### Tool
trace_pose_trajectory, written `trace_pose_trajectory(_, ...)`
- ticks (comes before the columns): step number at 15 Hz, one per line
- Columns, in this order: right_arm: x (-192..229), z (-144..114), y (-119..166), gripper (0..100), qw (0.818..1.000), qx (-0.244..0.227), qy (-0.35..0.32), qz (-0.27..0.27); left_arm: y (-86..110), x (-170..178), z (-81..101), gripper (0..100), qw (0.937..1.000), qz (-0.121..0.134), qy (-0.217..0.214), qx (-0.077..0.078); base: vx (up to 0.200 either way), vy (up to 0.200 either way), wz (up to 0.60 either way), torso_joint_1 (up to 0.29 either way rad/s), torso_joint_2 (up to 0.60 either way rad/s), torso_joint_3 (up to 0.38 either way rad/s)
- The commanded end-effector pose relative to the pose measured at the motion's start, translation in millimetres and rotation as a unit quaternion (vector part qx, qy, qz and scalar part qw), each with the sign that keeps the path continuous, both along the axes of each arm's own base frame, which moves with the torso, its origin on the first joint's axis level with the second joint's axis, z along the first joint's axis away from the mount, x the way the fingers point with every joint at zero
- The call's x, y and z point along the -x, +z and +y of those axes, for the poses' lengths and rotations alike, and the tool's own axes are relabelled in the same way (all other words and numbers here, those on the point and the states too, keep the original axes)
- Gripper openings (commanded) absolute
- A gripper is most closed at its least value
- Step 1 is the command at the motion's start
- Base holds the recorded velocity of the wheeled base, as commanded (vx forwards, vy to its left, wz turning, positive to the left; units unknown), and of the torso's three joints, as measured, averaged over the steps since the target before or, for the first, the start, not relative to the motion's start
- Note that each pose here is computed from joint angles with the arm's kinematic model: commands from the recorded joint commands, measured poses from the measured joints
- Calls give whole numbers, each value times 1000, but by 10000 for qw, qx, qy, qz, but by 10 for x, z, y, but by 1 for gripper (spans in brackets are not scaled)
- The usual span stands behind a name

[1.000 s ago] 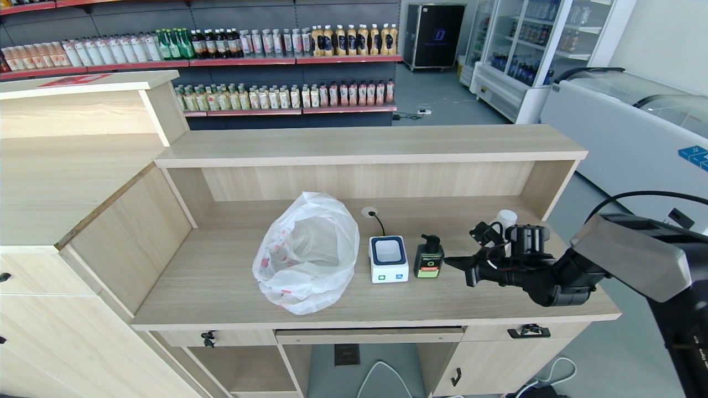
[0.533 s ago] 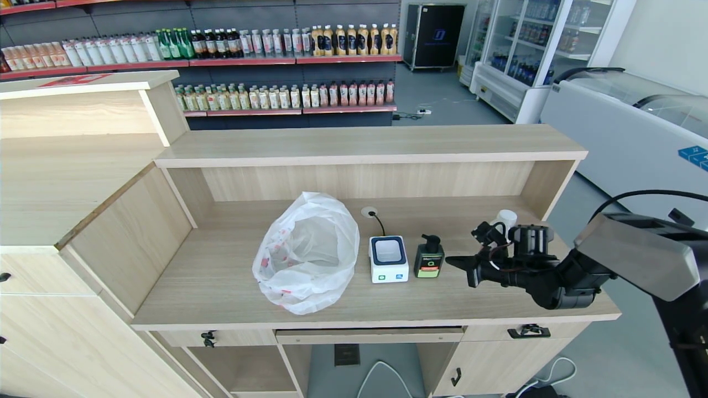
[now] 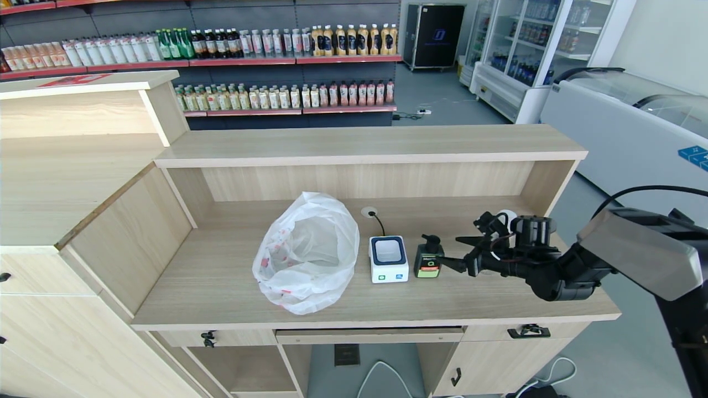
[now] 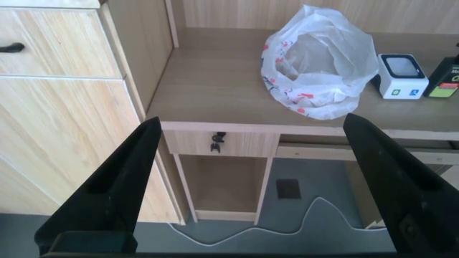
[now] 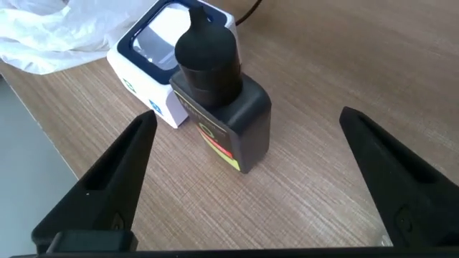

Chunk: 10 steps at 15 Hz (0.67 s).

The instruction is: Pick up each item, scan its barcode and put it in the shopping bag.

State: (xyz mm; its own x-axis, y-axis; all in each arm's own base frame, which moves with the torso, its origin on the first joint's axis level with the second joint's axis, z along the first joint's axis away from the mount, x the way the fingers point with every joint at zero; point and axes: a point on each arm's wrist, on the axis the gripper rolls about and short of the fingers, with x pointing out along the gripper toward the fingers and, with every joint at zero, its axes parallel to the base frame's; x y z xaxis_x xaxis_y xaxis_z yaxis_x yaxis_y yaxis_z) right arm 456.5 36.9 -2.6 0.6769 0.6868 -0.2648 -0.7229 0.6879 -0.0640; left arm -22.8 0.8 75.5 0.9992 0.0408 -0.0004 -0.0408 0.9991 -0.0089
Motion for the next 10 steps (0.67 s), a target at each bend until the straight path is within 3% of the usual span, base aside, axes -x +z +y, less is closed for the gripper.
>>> trace_pose_trajectory(1, -50, 27, -119, 100, 10000, -2, 49, 43, 0, 0, 0, 100, 10000, -2, 3, 1, 0, 0, 0, 0, 0, 0)
trace_pose_trajectory(10, -207, 210, -449, 100, 9969, -200, 766, 53, 0, 0, 0, 100, 10000, -2, 3, 1, 0, 0, 0, 0, 0, 0)
